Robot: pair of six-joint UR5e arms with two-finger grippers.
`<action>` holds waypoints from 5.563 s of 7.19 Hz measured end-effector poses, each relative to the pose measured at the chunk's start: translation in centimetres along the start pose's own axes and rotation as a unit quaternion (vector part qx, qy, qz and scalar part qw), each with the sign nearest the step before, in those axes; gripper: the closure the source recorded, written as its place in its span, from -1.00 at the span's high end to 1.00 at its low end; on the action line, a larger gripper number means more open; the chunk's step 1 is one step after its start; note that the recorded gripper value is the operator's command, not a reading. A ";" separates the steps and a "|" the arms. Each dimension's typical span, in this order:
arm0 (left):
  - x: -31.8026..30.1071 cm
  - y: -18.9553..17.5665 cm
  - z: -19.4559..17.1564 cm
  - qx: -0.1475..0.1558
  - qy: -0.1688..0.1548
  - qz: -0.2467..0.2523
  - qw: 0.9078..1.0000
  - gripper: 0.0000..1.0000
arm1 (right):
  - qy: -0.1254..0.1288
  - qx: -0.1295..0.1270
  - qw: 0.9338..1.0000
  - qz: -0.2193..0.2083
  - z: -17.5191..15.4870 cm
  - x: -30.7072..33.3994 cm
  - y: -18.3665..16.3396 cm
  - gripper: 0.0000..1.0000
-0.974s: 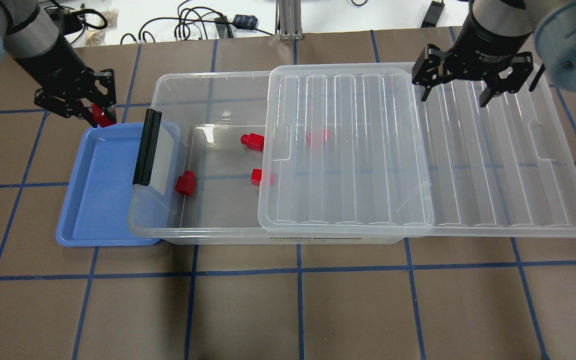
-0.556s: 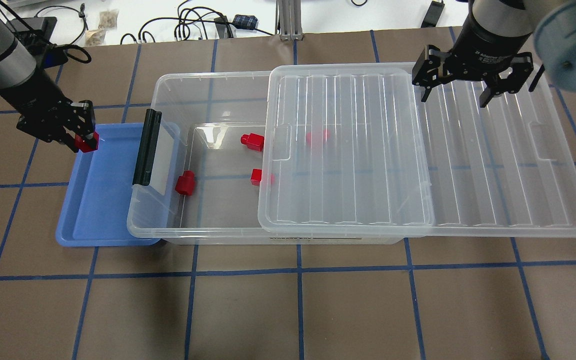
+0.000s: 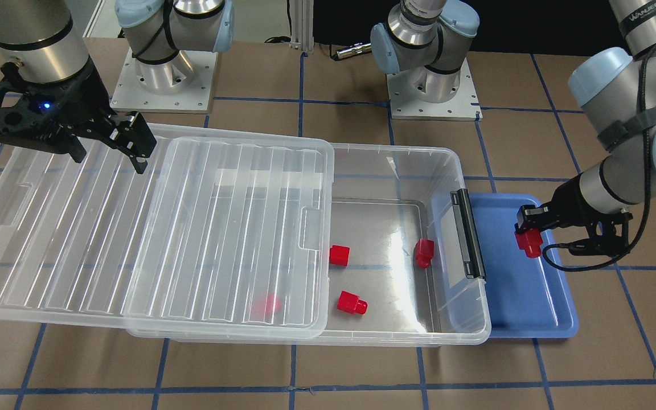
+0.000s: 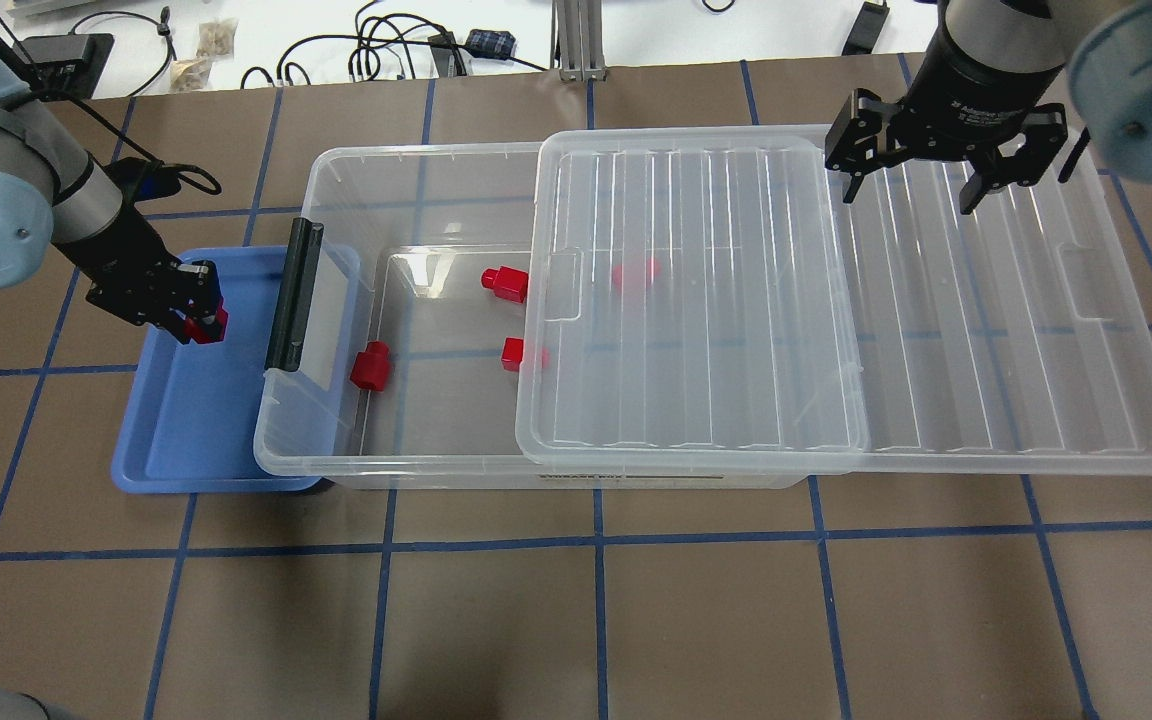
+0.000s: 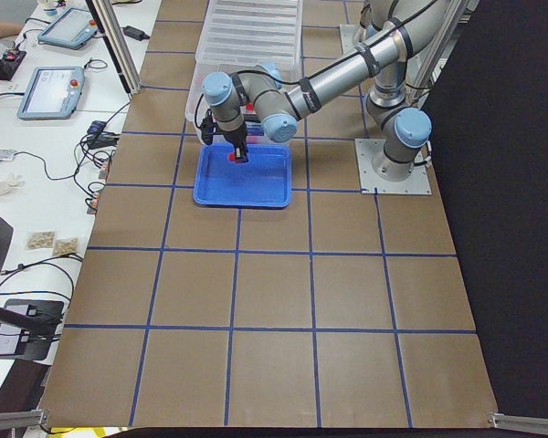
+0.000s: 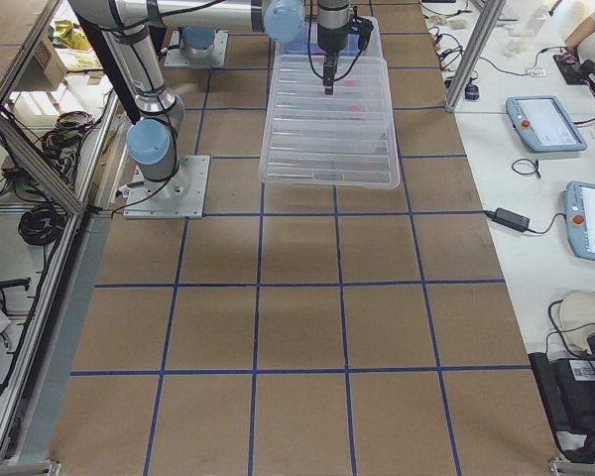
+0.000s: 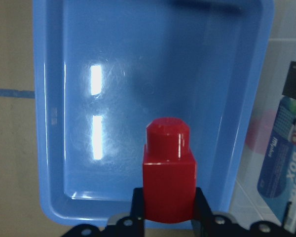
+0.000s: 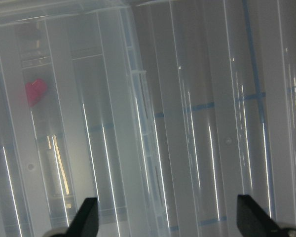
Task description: Place red block in blue tray from box
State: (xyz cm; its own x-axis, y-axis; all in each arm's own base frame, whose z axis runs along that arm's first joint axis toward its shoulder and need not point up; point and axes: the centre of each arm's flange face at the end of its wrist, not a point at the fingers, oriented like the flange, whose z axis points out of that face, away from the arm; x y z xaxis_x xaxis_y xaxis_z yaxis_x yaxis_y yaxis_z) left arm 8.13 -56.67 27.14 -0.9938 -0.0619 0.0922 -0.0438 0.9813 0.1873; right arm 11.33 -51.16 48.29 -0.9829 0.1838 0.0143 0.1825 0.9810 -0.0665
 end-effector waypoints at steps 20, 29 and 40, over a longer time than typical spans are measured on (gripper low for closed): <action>15.7 10.2 -18.4 0.100 -0.036 0.029 0.994 1.00 | -0.005 -0.063 0.996 -0.063 11.8 34.4 -4.4 1.00; 17.7 12.6 -16.4 0.080 -0.039 0.047 0.995 1.00 | -0.037 -0.069 0.996 -0.039 14.6 30.0 -3.9 1.00; 17.6 12.9 -15.9 0.068 -0.039 0.045 0.996 1.00 | -0.041 -0.073 0.996 -0.040 14.5 14.1 -4.4 1.00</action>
State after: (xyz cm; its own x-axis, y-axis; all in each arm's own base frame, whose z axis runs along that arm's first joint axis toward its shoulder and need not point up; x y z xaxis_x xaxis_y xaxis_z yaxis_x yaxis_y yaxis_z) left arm -8.33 -48.02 46.73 -0.9990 0.0364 0.0252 0.0376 0.9981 0.0480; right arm -3.70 -53.75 34.35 -0.9921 0.1051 -0.0682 0.0999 0.9920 0.0769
